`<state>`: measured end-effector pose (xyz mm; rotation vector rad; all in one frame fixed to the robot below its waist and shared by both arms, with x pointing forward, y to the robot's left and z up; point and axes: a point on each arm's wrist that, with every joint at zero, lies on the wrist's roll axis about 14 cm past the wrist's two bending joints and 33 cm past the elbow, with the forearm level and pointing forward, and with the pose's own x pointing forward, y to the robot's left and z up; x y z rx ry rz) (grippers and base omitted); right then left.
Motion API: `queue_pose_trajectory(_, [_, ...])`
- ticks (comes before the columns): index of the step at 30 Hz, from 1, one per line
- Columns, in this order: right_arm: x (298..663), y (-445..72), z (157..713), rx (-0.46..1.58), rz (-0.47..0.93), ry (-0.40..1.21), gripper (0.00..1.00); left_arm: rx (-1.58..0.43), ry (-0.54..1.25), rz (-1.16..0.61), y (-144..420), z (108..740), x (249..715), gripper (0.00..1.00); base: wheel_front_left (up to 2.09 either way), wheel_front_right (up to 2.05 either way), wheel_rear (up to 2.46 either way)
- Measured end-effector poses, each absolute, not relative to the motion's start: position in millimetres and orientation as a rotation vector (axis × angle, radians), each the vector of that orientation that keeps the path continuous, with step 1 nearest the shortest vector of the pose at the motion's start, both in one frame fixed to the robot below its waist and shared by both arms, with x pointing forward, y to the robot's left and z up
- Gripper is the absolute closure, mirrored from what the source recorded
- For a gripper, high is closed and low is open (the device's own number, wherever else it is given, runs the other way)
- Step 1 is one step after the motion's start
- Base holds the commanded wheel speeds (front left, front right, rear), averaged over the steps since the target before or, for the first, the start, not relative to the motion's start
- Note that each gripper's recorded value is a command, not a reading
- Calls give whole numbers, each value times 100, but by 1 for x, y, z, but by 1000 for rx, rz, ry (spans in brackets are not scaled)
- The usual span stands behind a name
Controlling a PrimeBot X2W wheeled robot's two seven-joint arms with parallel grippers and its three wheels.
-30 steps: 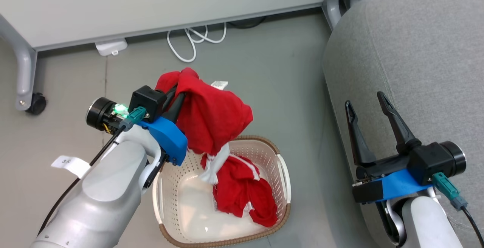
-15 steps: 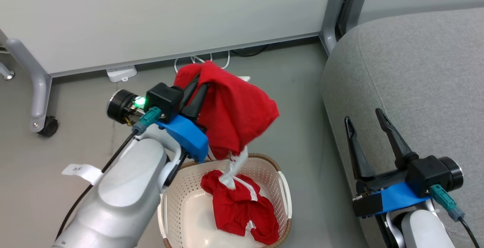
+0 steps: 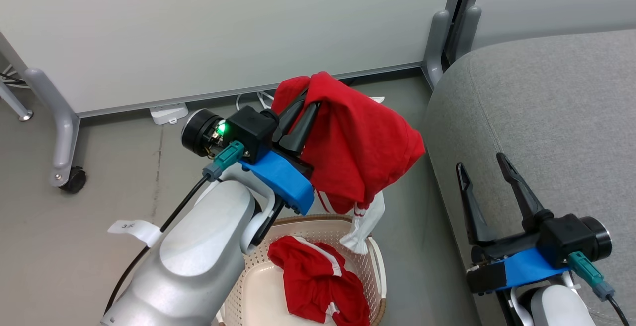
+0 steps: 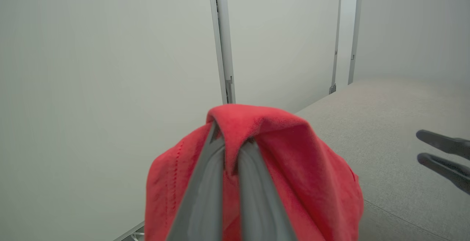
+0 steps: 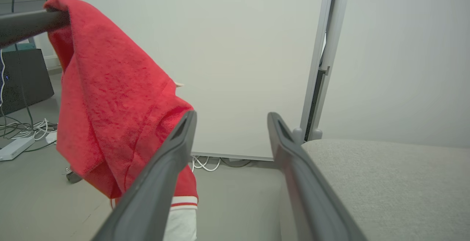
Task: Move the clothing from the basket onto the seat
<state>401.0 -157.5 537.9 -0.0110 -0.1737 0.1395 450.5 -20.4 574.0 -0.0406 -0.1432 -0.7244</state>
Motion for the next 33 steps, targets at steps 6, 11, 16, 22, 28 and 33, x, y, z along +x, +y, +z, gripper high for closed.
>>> queue_pose_trajectory(6, [403,-153,561,-14,152,-242,0,-38,-153,-729,-22,577,447,100,0,0,0])
queue_pose_trajectory(11, [410,-135,582,-30,206,-304,0,-33,-155,-729,-21,577,445,100,0,0,0])
queue_pose_trajectory(16, [417,-101,603,-48,307,-362,0,-29,-156,-728,-19,578,443,100,0,0,0])
queue_pose_trajectory(22, [425,-64,611,-68,424,-381,0,-24,-161,-729,-18,579,440,100,0,0,0])
queue_pose_trajectory(28, [437,-43,603,-103,489,-346,0,-20,-168,-739,-21,580,437,100,0,0,0])
queue_pose_trajectory(33, [446,-37,578,-140,512,-265,0,-16,-183,-748,-22,584,436,100,0,0,0])
